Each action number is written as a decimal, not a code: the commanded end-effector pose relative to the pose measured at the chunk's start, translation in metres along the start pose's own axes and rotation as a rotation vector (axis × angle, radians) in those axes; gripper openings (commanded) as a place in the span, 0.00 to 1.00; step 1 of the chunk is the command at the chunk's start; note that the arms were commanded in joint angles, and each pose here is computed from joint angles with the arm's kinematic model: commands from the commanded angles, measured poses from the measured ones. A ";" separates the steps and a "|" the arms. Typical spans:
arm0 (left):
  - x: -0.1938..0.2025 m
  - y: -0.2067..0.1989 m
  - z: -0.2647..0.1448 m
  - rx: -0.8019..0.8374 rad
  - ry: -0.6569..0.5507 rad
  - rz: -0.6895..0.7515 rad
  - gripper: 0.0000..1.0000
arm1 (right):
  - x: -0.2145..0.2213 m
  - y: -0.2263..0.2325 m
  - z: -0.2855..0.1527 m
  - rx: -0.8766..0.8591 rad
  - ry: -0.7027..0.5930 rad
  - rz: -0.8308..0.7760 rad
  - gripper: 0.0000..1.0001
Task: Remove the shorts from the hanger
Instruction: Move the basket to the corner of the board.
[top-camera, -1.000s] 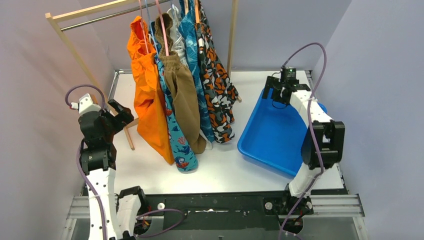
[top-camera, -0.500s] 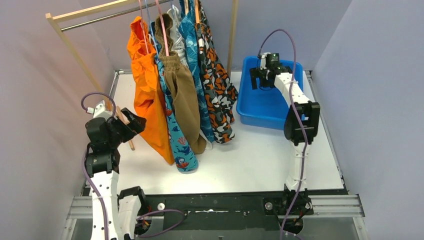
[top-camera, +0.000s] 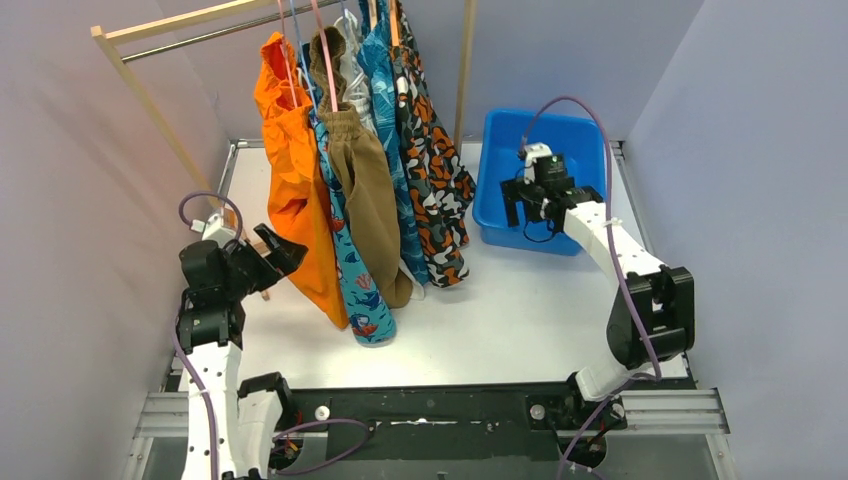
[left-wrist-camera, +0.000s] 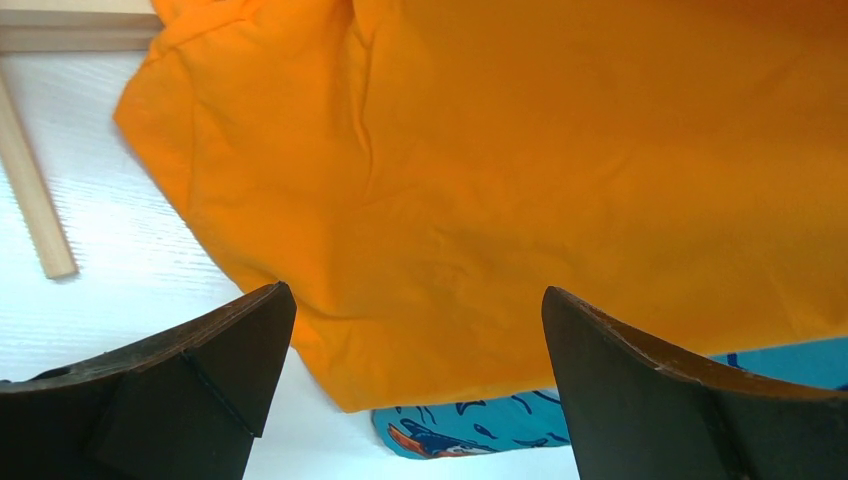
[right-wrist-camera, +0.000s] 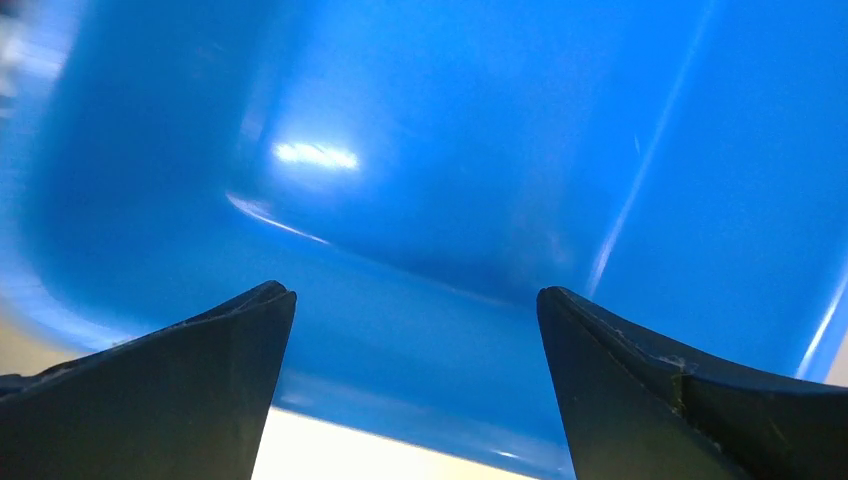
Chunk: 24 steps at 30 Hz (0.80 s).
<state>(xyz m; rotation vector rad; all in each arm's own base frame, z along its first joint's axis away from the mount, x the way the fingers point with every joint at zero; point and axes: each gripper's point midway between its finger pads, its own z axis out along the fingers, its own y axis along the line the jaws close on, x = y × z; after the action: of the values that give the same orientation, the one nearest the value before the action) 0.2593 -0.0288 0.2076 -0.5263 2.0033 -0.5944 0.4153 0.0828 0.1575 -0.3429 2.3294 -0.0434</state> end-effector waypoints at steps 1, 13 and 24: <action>-0.002 -0.023 -0.005 0.123 -0.013 0.037 0.97 | 0.053 -0.052 0.014 0.157 0.122 0.134 0.98; -0.003 -0.021 -0.015 0.097 -0.043 0.068 0.97 | -0.003 -0.036 -0.060 0.089 -0.122 0.203 0.98; -0.022 -0.025 -0.025 0.071 -0.130 0.069 0.94 | -0.068 0.162 -0.219 -0.596 -0.747 0.240 0.87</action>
<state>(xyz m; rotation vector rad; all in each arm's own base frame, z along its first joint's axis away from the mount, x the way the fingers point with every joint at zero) 0.2449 -0.0299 0.2114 -0.4991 1.9559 -0.5685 0.2953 0.1971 0.3063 -0.3555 1.7727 0.5164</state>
